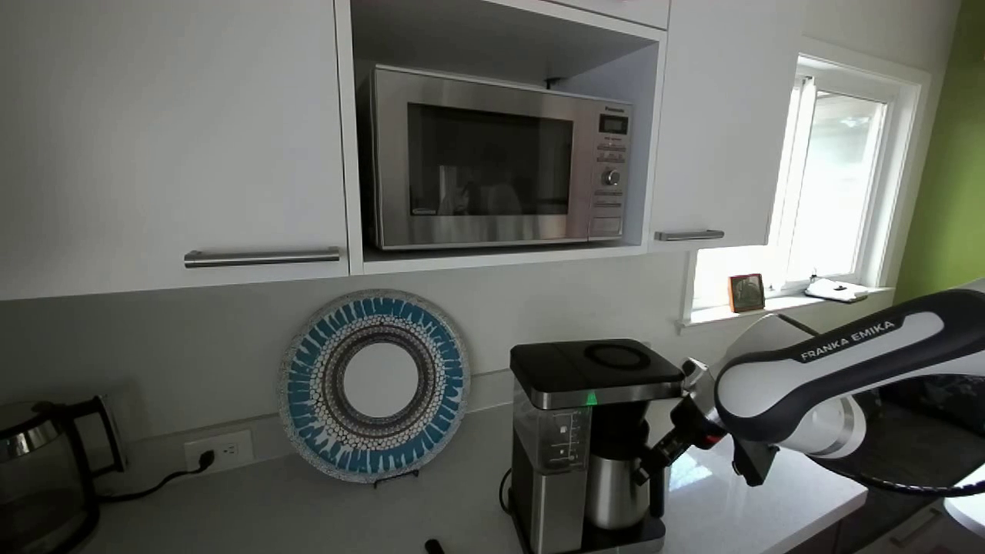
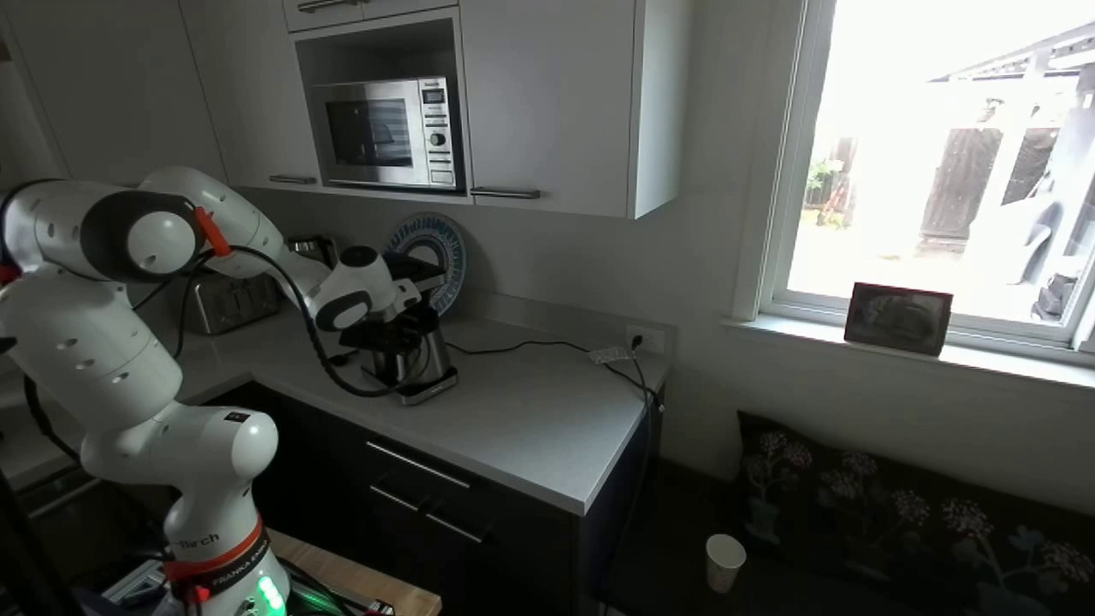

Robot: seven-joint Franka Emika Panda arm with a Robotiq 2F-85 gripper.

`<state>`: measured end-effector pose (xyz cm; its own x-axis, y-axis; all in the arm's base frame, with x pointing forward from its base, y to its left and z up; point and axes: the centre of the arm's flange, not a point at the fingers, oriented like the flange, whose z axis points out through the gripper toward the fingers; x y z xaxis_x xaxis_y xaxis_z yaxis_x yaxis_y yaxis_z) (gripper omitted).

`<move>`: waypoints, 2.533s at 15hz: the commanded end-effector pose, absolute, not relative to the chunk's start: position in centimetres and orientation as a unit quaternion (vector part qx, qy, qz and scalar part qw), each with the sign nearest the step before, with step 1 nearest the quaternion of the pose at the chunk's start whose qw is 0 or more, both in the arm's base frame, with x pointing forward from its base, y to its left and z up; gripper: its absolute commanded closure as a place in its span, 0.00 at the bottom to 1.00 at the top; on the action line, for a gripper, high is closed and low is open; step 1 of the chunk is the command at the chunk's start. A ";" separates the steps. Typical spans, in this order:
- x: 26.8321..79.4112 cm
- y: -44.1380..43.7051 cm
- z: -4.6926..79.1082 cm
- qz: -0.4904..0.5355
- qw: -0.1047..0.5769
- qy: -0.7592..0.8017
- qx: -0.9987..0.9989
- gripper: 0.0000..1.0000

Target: Remove the kettle from the coffee maker

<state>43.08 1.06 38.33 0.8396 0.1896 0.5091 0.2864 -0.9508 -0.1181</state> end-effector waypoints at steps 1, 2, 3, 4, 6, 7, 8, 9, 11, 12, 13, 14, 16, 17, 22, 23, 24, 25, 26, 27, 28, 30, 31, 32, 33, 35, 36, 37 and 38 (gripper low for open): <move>43.7 1.0 37.7 -0.259 0.090 -0.130 -0.953 0.70; 43.7 0.9 37.7 -0.259 0.089 -0.130 -0.953 0.79; 43.6 0.7 37.8 -0.258 0.085 -0.131 -0.953 0.86; 43.6 0.5 37.9 -0.259 0.083 -0.131 -0.953 0.93; 43.5 0.0 37.8 -0.257 0.078 -0.132 -0.954 0.99; 43.6 -0.3 37.8 -0.256 0.075 -0.132 -0.955 1.00; 43.6 -0.5 37.9 -0.255 0.073 -0.132 -0.955 1.00; 43.6 -0.9 38.2 -0.256 0.068 -0.134 -0.955 0.98; 43.5 -1.6 38.7 -0.260 0.059 -0.139 -0.954 1.00; 43.5 -1.9 38.8 -0.262 0.055 -0.142 -0.953 1.00; 43.5 -2.1 39.0 -0.264 0.051 -0.146 -0.952 1.00; 43.6 -2.4 39.1 -0.266 0.048 -0.148 -0.951 1.00; 43.6 -2.8 39.2 -0.268 0.044 -0.149 -0.951 1.00; 43.6 -3.1 39.1 -0.269 0.043 -0.151 -0.950 1.00; 44.3 -4.6 38.5 -0.290 0.050 -0.105 -0.950 1.00; 44.4 -5.0 38.3 -0.291 0.052 -0.095 -0.951 1.00; 44.3 -5.1 38.1 -0.291 0.055 -0.089 -0.951 1.00; 44.3 -5.3 38.0 -0.289 0.057 -0.089 -0.952 1.00; 44.3 -5.3 37.9 -0.289 0.057 -0.087 -0.952 1.00; 44.3 -5.3 38.1 -0.289 0.056 -0.088 -0.952 1.00; 44.2 -5.3 38.2 -0.290 0.052 -0.087 -0.952 1.00; 44.1 -5.8 38.4 -0.290 0.037 -0.079 -0.953 1.00; 44.0 -6.1 38.5 -0.290 0.024 -0.077 -0.954 1.00; 44.0 -6.5 38.5 -0.290 0.015 -0.078 -0.954 1.00; 44.0 -6.9 38.4 -0.292 0.005 -0.088 -0.952 1.00; 44.1 -7.8 38.1 -0.289 -0.007 -0.100 -0.952 1.00; 44.0 -8.1 38.1 -0.289 -0.011 -0.099 -0.952 1.00; 44.0 -8.5 38.1 -0.292 -0.006 -0.093 -0.952 1.00; 43.9 -8.5 38.2 -0.293 -0.002 -0.088 -0.952 1.00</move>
<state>43.95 -7.93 37.86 0.8185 0.1787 0.5460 0.1825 -0.9820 0.0479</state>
